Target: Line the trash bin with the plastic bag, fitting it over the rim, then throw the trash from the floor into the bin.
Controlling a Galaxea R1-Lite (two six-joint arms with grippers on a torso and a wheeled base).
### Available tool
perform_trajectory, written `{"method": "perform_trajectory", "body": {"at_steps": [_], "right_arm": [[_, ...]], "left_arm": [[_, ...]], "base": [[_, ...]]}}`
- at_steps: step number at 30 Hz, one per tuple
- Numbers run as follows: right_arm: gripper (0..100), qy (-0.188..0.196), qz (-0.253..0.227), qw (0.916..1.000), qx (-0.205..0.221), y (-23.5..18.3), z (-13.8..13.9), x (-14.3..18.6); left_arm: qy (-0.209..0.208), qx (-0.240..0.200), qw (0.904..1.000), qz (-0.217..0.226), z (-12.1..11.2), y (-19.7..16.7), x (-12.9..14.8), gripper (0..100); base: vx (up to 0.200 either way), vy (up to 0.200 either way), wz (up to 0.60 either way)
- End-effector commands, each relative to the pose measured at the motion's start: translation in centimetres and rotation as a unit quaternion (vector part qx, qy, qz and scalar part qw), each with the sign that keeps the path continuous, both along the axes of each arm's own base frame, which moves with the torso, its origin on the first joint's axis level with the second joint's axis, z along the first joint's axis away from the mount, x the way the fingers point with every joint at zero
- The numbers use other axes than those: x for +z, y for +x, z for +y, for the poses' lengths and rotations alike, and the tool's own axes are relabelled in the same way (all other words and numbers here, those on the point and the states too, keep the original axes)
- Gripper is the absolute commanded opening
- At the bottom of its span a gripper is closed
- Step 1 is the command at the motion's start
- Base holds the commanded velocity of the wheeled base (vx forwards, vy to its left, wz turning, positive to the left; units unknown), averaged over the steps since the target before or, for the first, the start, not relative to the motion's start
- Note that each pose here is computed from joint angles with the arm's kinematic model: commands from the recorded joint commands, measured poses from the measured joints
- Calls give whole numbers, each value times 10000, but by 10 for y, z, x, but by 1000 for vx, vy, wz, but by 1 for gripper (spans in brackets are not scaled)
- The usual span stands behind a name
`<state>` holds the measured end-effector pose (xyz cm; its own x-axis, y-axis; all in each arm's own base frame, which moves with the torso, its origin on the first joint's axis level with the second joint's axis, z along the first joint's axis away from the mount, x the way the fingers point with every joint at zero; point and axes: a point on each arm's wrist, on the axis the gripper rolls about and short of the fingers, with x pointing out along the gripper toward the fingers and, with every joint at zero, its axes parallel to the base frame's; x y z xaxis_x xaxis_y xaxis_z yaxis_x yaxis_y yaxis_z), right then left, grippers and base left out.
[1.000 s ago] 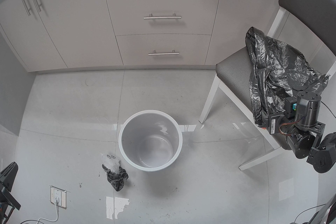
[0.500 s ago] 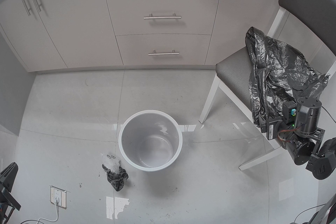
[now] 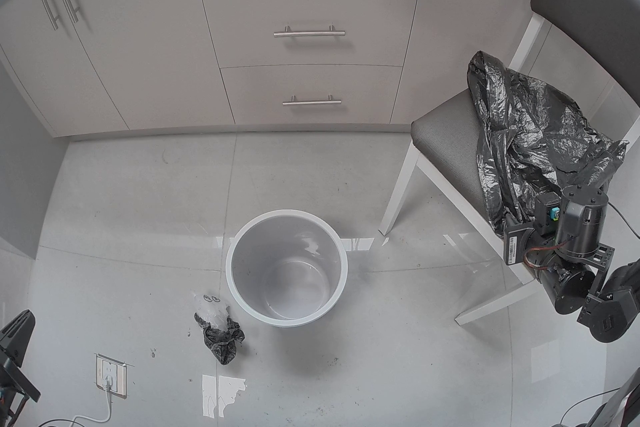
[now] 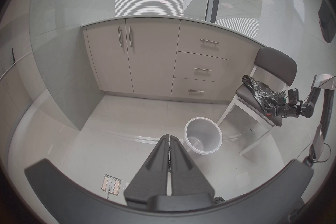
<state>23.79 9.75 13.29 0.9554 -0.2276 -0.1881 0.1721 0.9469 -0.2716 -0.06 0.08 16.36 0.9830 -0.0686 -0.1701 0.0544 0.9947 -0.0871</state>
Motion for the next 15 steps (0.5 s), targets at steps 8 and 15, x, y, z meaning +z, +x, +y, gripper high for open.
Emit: {"method": "perform_trajectory", "body": {"at_steps": [8, 15], "right_arm": [[0, 302, -377, 9988, -92, 5, 0, 3], [0, 1418, -790, 9867, -125, 2, -1, 13]], "left_arm": [[4, -3, 10000, -12, 0, 0, 0, 0], [-36, -20, 10000, -70, 0, 0, 2, 0]], "base": [[0, 0, 0], [0, 0, 0]]}}
